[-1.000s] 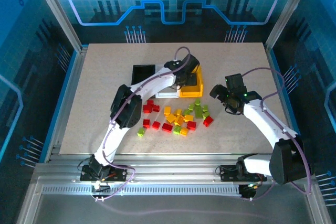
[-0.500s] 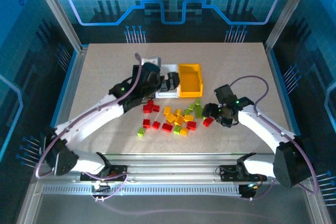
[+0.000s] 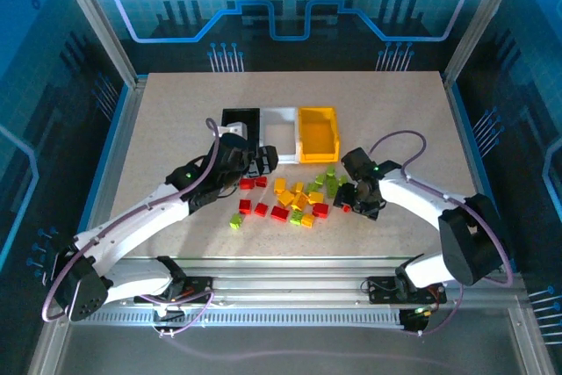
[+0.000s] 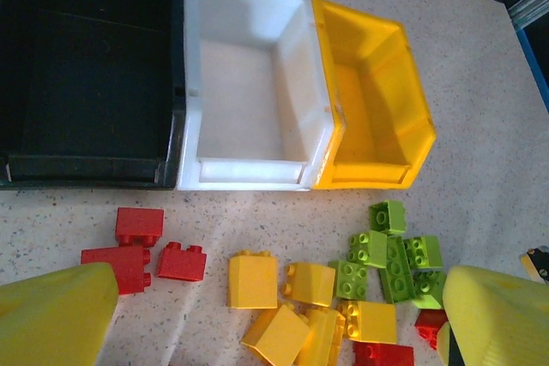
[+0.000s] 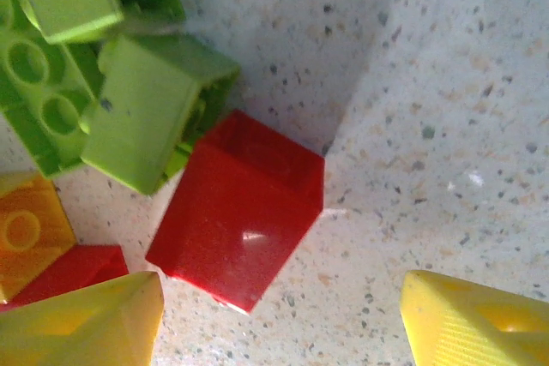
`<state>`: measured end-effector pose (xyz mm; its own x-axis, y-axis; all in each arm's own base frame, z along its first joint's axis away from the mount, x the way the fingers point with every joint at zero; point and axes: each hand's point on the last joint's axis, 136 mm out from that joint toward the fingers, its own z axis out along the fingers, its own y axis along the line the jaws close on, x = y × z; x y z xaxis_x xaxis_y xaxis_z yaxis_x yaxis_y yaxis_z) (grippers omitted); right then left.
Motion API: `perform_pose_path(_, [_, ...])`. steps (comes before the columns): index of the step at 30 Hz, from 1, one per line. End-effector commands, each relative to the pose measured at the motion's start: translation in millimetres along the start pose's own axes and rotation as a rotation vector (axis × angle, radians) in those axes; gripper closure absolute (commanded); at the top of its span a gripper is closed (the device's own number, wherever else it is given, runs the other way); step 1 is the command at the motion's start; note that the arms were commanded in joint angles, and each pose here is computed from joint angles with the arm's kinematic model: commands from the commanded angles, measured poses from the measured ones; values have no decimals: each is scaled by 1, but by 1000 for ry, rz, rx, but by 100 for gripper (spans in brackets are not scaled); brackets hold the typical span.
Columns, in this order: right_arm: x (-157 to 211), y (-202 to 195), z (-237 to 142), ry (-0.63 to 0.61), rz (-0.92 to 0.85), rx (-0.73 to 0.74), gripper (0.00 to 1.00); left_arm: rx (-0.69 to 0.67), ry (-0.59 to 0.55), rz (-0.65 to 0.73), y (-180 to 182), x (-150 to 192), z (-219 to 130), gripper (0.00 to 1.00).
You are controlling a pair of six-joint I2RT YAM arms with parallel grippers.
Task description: Sort the legos into containers by color
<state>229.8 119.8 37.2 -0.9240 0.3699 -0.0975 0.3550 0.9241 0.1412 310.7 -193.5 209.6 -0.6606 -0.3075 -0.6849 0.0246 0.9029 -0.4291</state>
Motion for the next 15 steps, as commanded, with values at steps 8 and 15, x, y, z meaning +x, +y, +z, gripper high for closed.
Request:
perform_pose_path(8, [-18, -1, 7, -28, 42, 55, 33, -10, 23, -36, 6, 8, 6, 1])
perform_pose_path(15, [-15, -21, 9, -16, 52, 119, 43, -26, 33, -51, 11, 10, 7, 1])
